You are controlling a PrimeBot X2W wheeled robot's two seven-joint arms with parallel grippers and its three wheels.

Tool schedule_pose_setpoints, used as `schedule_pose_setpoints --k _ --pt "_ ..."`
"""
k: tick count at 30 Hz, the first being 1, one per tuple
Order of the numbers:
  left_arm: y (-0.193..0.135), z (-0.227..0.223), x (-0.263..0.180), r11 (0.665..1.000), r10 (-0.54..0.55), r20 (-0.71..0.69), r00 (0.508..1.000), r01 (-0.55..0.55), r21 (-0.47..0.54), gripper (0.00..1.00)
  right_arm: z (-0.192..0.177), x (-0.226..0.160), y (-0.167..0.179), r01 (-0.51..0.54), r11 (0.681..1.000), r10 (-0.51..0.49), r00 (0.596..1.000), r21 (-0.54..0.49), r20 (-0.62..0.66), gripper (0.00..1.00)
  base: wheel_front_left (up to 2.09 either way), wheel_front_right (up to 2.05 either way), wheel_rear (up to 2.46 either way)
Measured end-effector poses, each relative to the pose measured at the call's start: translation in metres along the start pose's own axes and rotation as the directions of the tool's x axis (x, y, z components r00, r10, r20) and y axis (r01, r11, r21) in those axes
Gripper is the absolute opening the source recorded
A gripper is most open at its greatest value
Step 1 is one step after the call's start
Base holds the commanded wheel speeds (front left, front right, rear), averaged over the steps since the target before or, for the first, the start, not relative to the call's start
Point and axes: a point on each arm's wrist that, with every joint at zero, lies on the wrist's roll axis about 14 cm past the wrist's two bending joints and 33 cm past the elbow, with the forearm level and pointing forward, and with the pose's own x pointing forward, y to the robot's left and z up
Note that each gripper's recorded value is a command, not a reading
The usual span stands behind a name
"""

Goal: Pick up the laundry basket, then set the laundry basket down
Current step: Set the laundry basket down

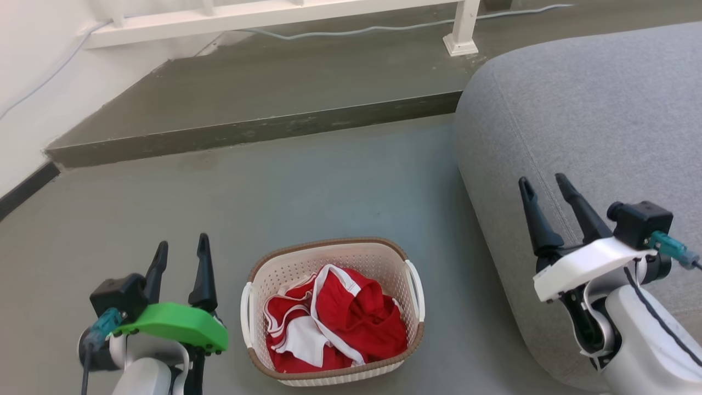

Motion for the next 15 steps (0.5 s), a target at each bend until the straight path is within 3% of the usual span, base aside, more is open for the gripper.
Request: schedule_pose_setpoints --k 15 --pt "0.003 0.014 -0.016 0.999 0.003 0.054 0.999 -0.005 0.034 1.00 -0.004 -0.014 0.006 -0.005 1.000 0.006 1.000 -0.005 0.009 1.00 0.00 0.00 0.00"
